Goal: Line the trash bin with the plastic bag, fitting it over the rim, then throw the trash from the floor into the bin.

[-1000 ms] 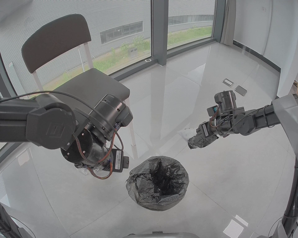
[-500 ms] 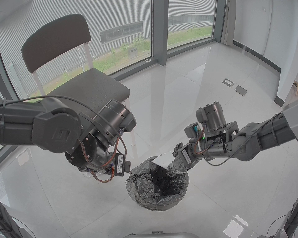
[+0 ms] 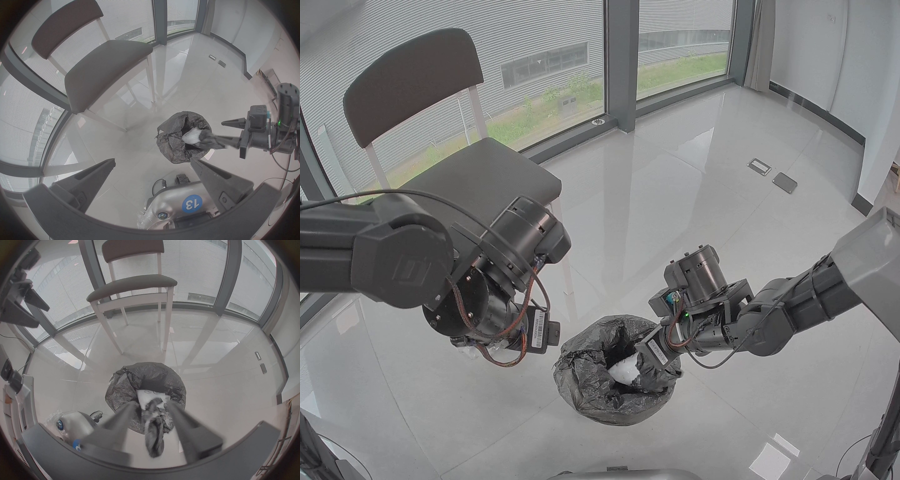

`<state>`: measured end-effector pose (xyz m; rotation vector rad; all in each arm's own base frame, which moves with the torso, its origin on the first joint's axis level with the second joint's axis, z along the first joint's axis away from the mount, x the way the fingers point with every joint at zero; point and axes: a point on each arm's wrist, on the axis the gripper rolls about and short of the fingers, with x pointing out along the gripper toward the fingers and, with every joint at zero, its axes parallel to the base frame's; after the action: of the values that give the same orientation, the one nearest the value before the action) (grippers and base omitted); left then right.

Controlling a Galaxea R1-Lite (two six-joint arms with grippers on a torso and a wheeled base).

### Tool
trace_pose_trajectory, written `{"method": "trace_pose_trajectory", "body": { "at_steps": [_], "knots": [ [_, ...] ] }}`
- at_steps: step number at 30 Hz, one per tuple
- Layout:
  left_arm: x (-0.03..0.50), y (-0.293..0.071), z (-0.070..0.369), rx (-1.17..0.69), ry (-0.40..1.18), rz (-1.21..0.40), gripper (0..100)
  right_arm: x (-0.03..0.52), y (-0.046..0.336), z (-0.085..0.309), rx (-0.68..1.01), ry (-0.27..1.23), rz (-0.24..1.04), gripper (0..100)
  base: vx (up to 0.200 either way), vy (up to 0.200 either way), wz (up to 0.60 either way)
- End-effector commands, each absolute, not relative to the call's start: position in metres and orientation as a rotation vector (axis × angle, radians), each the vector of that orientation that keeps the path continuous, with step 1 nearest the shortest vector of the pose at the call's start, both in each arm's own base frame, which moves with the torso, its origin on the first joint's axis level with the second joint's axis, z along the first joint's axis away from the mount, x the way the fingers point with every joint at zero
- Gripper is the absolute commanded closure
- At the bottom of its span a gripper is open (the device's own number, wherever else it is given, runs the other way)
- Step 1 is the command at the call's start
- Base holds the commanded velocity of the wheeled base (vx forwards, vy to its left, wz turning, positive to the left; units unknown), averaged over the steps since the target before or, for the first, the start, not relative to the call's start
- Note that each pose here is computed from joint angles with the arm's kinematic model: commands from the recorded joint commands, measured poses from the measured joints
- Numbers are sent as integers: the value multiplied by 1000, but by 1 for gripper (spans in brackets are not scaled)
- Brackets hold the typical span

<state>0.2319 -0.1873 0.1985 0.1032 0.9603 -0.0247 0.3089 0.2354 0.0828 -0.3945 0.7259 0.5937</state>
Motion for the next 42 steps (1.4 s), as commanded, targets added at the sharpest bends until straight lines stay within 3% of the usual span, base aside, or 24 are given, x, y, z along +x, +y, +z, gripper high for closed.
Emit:
{"method": "trace_pose_trajectory", "body": {
  "at_steps": [1, 9, 14, 20, 24, 30, 33, 37, 41, 42],
  "knots": [
    [230, -185, 201, 97, 953, -23, 0, 316, 241, 73, -374, 726, 580, 0, 0, 0, 0],
    [230, -183, 206, 79, 931, -27, 0, 334, 225, 93, -308, 662, 500, 0, 0, 0, 0],
    [244, -169, 220, -16, 828, 7, 0, 351, 159, 137, -243, 592, 301, 0, 0, 0, 0],
    [259, -138, 242, -123, 698, 68, 0, 335, 94, 170, -201, 575, 120, 0, 0, 0, 0],
    [262, -104, 271, -196, 532, 109, 0, 284, 43, 208, -180, 555, -16, 0, 0, 0, 0],
    [268, -85, 283, -243, 423, 135, 0, 219, 8, 245, -148, 592, -130, 0, 0, 0, 0],
    [263, -81, 291, -260, 383, 132, 0, 198, 2, 260, -140, 539, -173, 0, 0, 0, 0],
    [231, -44, 318, -223, 277, 202, 0, 127, -11, 290, -108, 379, -278, 0, 0, 0, 0],
    [205, -17, 321, -181, 247, 303, 0, 75, -11, 295, -96, 285, -313, 0, 0, 0, 0],
    [178, -7, 323, -192, 217, 336, 0, 47, -10, 291, -87, 248, -326, 0, 0, 0, 0]
  ]
}}
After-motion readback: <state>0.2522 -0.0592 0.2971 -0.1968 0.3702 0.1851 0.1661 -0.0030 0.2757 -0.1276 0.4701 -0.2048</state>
